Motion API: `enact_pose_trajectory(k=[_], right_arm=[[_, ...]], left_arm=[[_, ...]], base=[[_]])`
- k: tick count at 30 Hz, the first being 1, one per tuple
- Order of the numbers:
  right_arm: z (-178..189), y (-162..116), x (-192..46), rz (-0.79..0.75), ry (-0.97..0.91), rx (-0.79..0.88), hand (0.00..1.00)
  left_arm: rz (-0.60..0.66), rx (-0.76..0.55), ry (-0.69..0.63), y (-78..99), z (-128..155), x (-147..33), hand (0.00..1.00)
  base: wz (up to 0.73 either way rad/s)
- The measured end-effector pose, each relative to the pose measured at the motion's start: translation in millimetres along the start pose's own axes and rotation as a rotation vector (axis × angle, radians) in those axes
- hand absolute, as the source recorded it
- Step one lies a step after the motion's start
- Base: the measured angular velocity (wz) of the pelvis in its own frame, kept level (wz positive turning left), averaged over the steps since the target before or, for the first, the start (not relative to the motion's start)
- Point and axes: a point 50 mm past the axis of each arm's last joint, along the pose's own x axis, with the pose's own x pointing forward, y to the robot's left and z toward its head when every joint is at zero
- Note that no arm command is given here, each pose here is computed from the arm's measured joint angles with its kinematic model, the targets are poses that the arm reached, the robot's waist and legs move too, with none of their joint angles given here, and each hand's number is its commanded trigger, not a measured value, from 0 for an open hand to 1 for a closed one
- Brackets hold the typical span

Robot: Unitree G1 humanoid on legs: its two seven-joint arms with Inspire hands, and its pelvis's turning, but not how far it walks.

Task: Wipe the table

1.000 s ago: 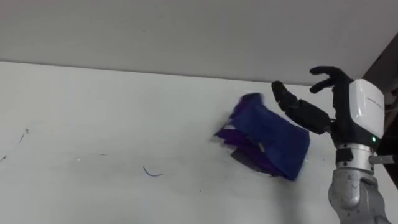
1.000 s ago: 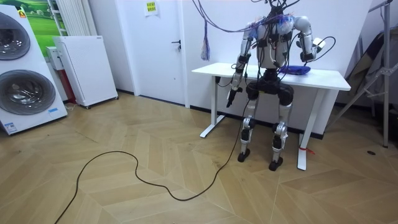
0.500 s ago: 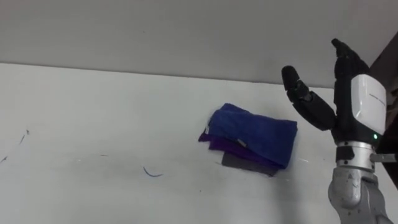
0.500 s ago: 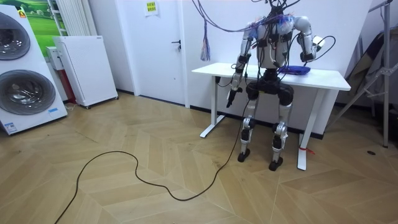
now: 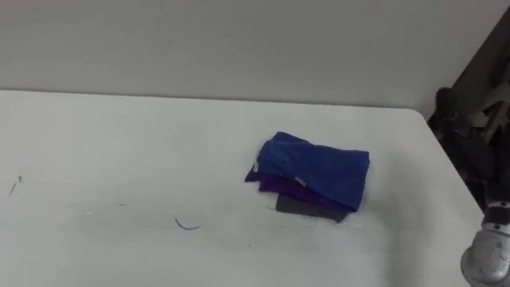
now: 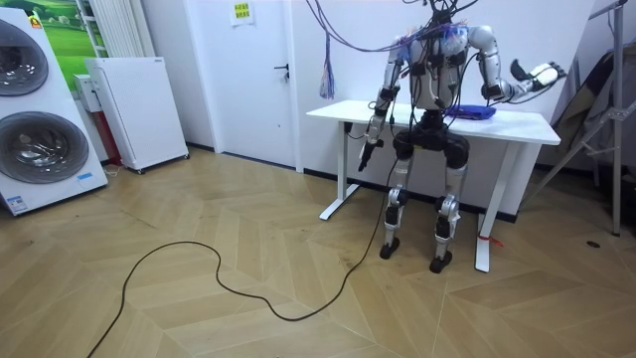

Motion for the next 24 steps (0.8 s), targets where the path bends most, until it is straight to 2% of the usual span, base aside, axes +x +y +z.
enact_pose_trajectory(k=[4,10,12,18,22,24], right_arm=[[-40.5,-1.0,-8.2,-0.007,0.220,0.026,0.00],[-98.3,-14.3,-30.3,-0.146,0.590,0.098,0.00],[-119.9,-18.8,-45.0,-0.207,0.760,0.158,0.00],[-158.2,-30.4,-85.7,-0.373,1.102,0.266,0.00],[-177.3,-34.6,-122.1,-0.485,1.331,0.335,0.00],[-185.0,-35.0,-146.4,-0.485,1.425,0.314,0.00]], left_arm=[[0.008,-0.017,-0.006,1.8,-0.5,-0.9,0.00],[0.050,-0.070,-0.007,9.8,-3.9,-2.4,0.00],[0.060,-0.095,-0.002,12.2,-6.1,-2.8,0.00],[0.076,-0.130,0.013,14.0,-12.9,-4.3,0.00],[0.083,-0.136,-0.002,15.0,-7.9,-3.7,0.00],[0.079,-0.137,-0.001,13.5,-6.6,-3.1,0.00]], base=[[-0.01],[-0.01],[0.00],[-0.02],[-0.02],[0.00]])
